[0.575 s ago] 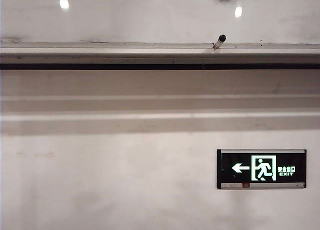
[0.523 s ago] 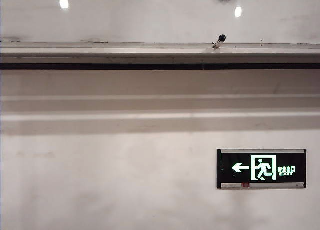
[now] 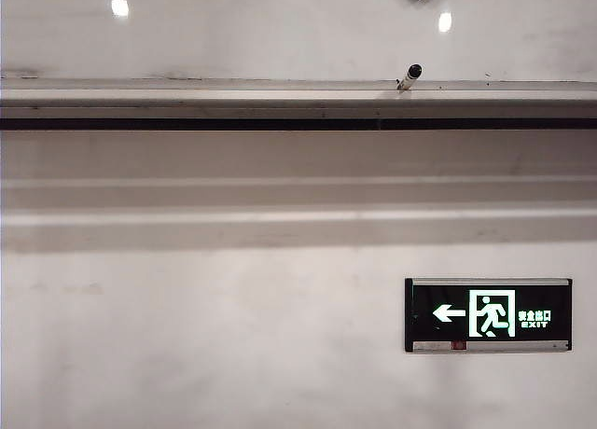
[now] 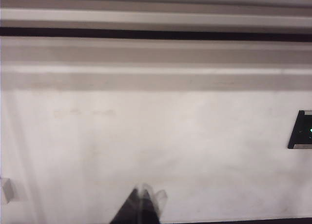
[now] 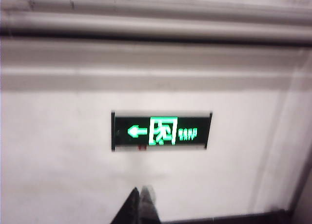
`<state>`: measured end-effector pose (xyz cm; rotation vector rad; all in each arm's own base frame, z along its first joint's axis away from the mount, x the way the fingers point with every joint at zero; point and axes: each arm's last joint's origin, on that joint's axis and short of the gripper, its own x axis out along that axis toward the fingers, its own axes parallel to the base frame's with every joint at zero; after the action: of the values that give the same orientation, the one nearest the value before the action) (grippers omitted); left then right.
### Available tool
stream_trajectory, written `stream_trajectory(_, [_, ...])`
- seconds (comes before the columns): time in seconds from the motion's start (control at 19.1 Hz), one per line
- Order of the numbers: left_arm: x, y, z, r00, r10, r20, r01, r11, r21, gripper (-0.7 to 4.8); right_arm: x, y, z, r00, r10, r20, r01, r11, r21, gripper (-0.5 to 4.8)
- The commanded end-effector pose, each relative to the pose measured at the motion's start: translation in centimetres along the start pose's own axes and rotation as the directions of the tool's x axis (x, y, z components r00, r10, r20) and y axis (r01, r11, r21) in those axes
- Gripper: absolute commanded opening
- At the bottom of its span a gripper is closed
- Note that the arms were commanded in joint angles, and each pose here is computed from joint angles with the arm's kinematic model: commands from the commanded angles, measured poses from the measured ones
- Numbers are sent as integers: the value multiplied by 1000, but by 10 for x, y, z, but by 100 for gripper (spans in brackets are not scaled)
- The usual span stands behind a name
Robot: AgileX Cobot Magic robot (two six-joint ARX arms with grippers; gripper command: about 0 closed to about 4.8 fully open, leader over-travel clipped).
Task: Take a marker from the whiteboard tray, write "Hi!" on the whiteboard, and then put the marker back vertically into the whiteboard tray.
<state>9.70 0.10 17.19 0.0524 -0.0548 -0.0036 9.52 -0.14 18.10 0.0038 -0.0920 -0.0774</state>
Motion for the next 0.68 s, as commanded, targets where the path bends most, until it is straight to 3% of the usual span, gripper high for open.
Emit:
stream_trajectory(0.05, [-4,3,18,998,59,27,-57,995,-86,-6,-5,0,27,998,-3,64,2,1000,12,-5])
stream_trajectory(0.16, [-9,4,37,995,95,33,-91,990,-111,-6,-10,-1,46,995,-3,98,2,1000,15,-5])
stream_trajectory(0.37, [-23,6,85,986,96,139,-80,990,-117,-6,-20,-2,85,992,-3,123,1,1000,17,-5])
stream_trajectory(0.68, [-21,10,159,984,93,150,-76,990,-117,-6,-6,1,142,990,53,131,-55,998,11,-6])
